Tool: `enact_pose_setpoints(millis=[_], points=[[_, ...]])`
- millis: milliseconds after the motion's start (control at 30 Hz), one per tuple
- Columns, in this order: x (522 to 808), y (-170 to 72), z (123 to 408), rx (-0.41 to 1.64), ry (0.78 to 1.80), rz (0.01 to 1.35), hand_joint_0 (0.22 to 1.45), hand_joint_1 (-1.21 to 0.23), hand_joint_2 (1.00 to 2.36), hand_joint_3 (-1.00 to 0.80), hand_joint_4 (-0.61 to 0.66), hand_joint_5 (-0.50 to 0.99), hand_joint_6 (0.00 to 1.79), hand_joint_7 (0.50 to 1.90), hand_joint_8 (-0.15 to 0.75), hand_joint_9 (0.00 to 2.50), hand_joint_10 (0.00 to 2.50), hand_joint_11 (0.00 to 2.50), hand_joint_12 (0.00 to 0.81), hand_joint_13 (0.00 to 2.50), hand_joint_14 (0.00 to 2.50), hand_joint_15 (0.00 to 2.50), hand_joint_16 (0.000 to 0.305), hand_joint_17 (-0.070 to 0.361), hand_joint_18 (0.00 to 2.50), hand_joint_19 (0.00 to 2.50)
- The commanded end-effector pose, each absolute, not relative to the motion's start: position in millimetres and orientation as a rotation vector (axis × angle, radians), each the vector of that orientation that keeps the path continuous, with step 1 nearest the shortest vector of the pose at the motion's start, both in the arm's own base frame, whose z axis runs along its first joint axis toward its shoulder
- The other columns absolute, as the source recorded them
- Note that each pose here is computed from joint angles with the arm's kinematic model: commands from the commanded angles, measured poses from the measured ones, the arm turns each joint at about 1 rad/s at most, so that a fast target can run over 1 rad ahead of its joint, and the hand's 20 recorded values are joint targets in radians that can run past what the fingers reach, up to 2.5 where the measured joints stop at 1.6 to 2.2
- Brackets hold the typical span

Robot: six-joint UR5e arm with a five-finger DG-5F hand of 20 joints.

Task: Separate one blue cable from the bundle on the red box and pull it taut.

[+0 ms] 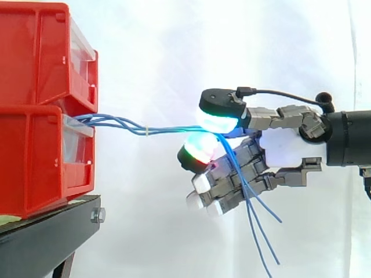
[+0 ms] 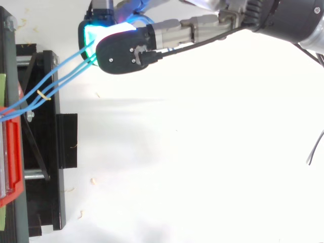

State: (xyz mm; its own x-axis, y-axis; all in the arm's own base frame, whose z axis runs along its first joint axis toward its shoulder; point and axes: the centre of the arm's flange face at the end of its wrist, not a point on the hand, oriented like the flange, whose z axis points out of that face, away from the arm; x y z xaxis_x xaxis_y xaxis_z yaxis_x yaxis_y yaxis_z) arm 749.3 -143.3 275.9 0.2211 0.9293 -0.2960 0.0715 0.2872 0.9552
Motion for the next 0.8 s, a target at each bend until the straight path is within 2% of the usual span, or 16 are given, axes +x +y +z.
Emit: enact_pose_setpoints(millis=[0,133,300,467,600,767], points=[[749,-146,276,1.119,1.189,0.805,0.80,-0.85,1.01,-0.35,-0.19,-0.17,0.99,1.13,0.199,0.82,0.02,0.49,0.308,0.61,0.01,0.30,0.041,0.093,0.51,0.39],[748,-148,278,1.120,1.189,0.803,0.83,-0.85,1.00,-0.50,-0.30,-0.16,0.98,1.25,0.144,0.85,0.02,0.47,0.290,0.66,0.01,0.30,0.037,0.083,0.54,0.38],[745,-149,279,1.124,1.205,0.801,0.81,-0.88,1.00,-0.50,-0.37,-0.14,0.98,1.28,0.141,0.95,0.02,0.46,0.264,0.74,0.01,0.32,0.031,0.070,0.60,0.35],[741,-152,285,1.133,1.214,0.792,0.74,-0.92,1.00,-0.50,-0.39,-0.12,0.98,1.19,0.136,1.00,0.02,0.45,0.254,0.79,0.02,0.36,0.028,0.064,0.62,0.35],[738,-153,286,1.142,1.227,0.783,0.63,-0.97,1.00,-0.50,-0.31,-0.11,0.96,1.03,0.131,1.03,0.02,0.44,0.249,0.81,0.02,0.39,0.028,0.062,0.62,0.38],[736,-153,284,1.152,1.249,0.775,0.55,-0.99,1.00,-0.50,-0.25,-0.10,0.94,0.92,0.132,1.03,0.02,0.44,0.255,0.81,0.02,0.39,0.030,0.066,0.62,0.38]])
